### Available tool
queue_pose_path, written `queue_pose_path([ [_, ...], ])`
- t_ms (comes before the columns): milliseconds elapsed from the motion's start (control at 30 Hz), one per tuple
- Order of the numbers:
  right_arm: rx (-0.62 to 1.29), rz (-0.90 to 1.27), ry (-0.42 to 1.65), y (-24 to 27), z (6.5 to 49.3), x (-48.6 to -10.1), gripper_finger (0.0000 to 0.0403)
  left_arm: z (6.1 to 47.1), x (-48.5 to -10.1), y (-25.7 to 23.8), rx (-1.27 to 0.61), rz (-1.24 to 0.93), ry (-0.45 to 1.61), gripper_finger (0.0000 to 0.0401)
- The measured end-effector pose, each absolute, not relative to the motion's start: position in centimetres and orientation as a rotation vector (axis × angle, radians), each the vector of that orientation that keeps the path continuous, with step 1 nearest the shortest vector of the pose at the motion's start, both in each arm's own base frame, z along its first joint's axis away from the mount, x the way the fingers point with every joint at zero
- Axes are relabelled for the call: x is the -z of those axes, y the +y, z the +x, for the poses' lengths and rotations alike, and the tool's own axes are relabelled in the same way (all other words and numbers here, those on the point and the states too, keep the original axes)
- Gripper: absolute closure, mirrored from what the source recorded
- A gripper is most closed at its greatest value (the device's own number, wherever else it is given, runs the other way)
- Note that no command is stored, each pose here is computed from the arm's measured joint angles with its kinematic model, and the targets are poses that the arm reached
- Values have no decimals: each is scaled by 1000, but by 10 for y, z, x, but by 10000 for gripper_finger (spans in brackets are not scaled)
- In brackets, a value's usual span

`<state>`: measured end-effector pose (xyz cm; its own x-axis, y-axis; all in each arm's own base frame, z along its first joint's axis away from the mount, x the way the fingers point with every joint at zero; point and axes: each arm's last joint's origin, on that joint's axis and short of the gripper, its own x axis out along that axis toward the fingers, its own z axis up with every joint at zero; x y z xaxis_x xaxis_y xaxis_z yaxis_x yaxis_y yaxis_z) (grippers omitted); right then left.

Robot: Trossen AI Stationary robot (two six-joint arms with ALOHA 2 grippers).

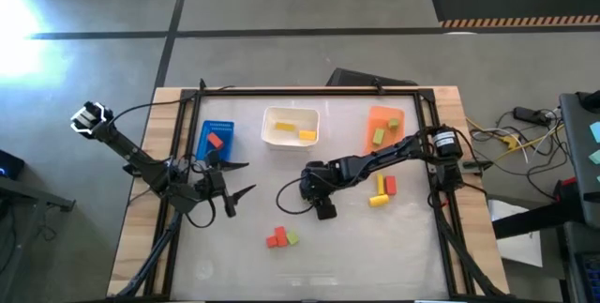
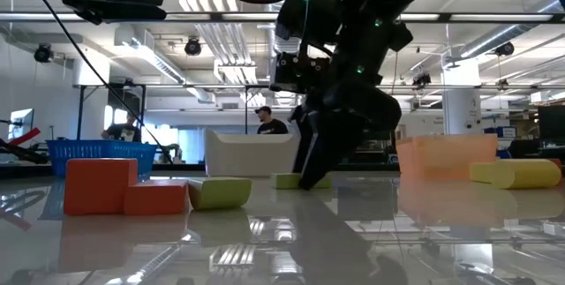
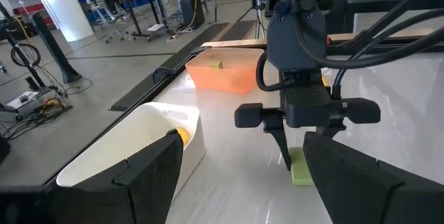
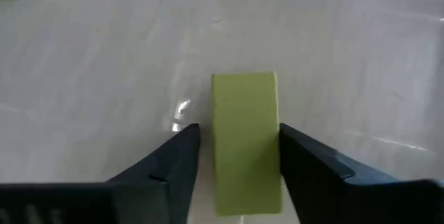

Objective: Sort & place blocks by color
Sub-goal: Put the top green block into the orange bin

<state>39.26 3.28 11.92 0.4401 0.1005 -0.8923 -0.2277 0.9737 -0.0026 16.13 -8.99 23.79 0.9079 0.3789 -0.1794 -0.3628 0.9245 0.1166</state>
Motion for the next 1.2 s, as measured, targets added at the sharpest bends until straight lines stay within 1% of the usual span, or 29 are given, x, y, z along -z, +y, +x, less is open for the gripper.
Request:
queue_pose_path([
  [133,-200,-125,1106,33,393,-114,283,161,-238,-90,-383,81,201,120],
  [367,-189,-116,1100,33,394,-118,286,161,-238,-90,-384,83,203,120],
  [500,-152,-83,1074,32,391,-137,286,161,-238,-90,-383,82,203,120],
  [567,-116,-84,1095,30,382,-151,286,161,-238,-90,-384,83,203,120],
  [667,28,-128,1071,25,369,-187,286,161,-238,-90,-383,83,204,120],
  [733,166,-149,1092,20,355,-205,286,161,-238,-90,-383,82,203,120],
  [833,371,-161,1107,12,333,-224,286,161,-238,-90,-384,81,202,120],
  [933,605,-155,1038,-1,313,-244,286,161,-238,-90,-384,81,202,120],
  [1033,834,-97,947,-17,291,-246,286,161,-238,-90,-383,82,203,120],
  [1133,962,29,909,-33,268,-238,286,161,-238,-90,-383,82,203,120],
  [1200,1053,151,868,-45,252,-232,286,161,-238,-90,-384,81,202,120],
])
